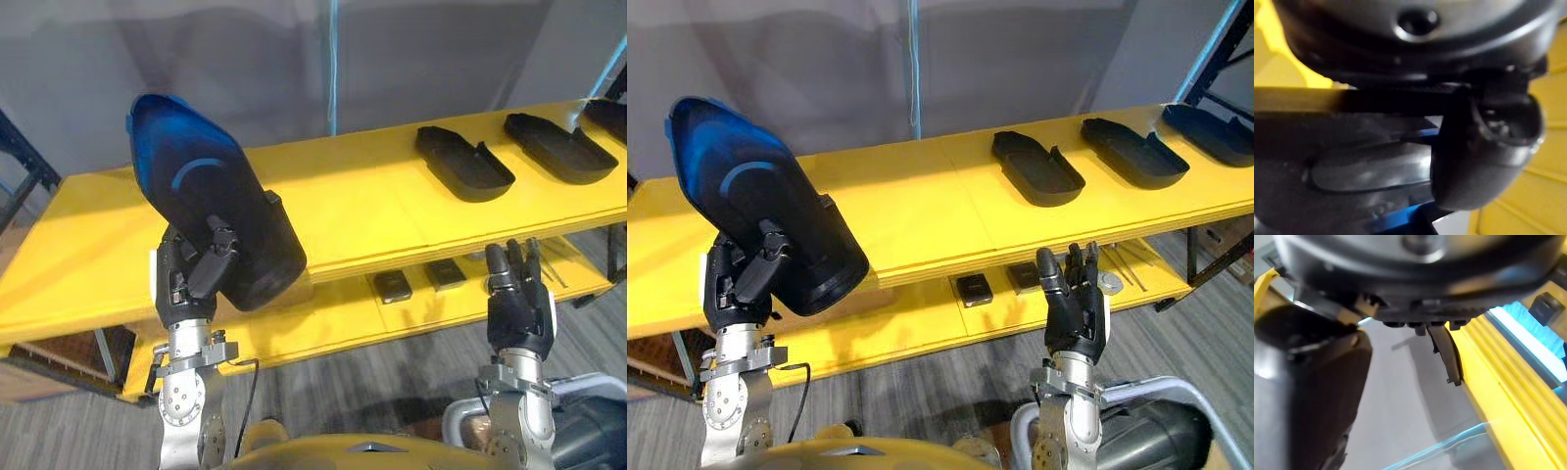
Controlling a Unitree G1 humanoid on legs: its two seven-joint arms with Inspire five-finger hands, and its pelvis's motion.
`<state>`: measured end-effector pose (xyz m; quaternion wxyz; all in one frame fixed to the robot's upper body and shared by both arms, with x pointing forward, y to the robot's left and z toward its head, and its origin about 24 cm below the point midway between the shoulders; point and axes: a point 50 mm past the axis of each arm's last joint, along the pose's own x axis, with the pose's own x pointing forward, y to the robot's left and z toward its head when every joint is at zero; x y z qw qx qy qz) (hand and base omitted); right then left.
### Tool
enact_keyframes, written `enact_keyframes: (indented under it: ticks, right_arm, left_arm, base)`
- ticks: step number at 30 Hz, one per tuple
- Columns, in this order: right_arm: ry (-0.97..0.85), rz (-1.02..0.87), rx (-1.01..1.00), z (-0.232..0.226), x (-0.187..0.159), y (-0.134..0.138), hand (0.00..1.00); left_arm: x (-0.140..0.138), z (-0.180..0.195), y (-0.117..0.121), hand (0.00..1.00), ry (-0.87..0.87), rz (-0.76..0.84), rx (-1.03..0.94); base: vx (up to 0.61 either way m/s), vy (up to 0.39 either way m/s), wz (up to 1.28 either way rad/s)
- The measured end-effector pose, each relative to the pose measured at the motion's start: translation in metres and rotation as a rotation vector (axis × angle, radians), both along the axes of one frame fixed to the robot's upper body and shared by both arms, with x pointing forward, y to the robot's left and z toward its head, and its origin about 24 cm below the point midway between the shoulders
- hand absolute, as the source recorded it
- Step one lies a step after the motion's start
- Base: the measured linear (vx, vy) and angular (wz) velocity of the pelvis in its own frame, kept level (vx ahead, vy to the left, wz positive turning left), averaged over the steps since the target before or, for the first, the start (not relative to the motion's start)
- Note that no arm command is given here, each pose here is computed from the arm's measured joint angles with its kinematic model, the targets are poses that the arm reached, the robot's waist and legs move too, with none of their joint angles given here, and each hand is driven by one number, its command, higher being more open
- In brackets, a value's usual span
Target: Walk over and take three plastic housings, then place them on the shelf
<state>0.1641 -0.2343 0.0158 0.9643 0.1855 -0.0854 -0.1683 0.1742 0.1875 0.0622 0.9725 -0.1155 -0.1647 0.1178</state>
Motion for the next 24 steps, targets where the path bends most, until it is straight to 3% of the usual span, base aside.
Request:
enact_keyframes:
  ticks: [4,8,15,24]
  right_arm:
    - [0.000,0.029,0.065,-0.005,0.004,0.025,1.00]
    - [0.037,0.061,-0.049,-0.003,0.008,0.045,1.00]
    - [0.018,0.043,-0.180,0.012,0.003,0.040,1.00]
    - [0.086,0.132,-0.253,0.007,-0.007,0.031,1.00]
  left_arm:
    - [0.001,0.000,0.006,0.00,0.017,-0.012,0.029]
    - [0.004,-0.003,0.003,0.00,0.058,-0.055,0.029]
    - [0.030,0.008,-0.006,0.00,0.055,-0.176,0.028]
    - [0.072,0.020,0.013,0.00,0.061,-0.058,-0.085]
  base:
    - [0.18,0.203,-0.17]
    - [0.05,0.013,-0.15]
    - [0.01,-0.032,-0.18]
    - [0.00,-0.008,-0.36]
